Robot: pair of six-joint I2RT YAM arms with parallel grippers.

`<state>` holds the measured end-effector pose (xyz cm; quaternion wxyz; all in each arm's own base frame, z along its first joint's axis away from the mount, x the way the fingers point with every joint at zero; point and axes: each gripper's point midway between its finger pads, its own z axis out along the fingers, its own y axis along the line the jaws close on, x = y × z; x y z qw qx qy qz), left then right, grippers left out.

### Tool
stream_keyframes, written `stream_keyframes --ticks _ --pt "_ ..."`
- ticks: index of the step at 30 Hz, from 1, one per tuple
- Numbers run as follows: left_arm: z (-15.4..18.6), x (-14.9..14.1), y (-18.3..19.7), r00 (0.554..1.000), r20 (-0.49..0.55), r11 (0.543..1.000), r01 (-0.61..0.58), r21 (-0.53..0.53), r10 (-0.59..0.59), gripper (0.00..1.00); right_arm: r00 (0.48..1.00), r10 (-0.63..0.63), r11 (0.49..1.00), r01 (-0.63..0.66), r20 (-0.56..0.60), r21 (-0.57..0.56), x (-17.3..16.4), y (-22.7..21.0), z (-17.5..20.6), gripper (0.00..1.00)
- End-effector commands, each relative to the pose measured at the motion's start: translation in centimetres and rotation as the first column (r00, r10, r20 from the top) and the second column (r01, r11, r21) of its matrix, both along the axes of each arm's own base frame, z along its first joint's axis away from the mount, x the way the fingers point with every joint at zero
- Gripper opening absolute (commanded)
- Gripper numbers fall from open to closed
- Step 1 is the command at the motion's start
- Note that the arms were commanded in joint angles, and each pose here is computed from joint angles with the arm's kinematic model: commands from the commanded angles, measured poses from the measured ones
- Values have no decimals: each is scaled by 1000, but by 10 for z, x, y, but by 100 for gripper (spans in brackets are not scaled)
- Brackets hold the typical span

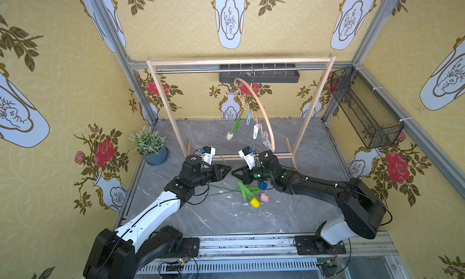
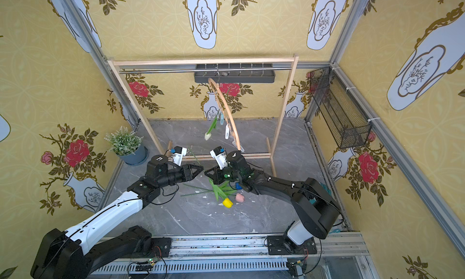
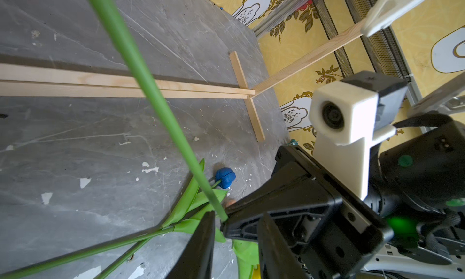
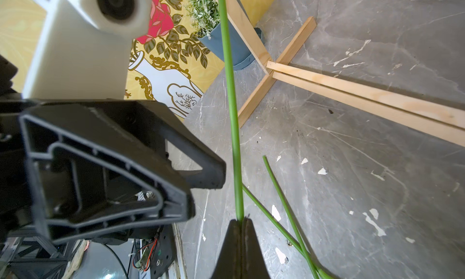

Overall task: Dry the flowers on a clothes hanger
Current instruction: Pick up the flower at the center of the board.

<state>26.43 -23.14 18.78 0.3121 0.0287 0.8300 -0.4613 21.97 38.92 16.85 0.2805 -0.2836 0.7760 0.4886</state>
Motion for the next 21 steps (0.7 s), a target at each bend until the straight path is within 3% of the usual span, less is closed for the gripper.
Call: stream_keyframes --ticks 1,11,16,21 --pt "1 4 1 1000 27 1000 -13 -3 13 33 1000 3 997 -5 19 73 -1 5 17 0" --pt "-2 7 -2 1000 24 1000 -7 -4 7 26 1000 19 995 -20 11 102 -8 6 19 0" --pt "-5 8 -4 1000 18 1000 0 -4 0 11 1000 17 993 -17 -2 116 -8 6 18 0" --pt "-6 11 -5 1000 24 1000 -1 -1 1 6 1000 25 992 -23 -12 128 -11 6 18 0"
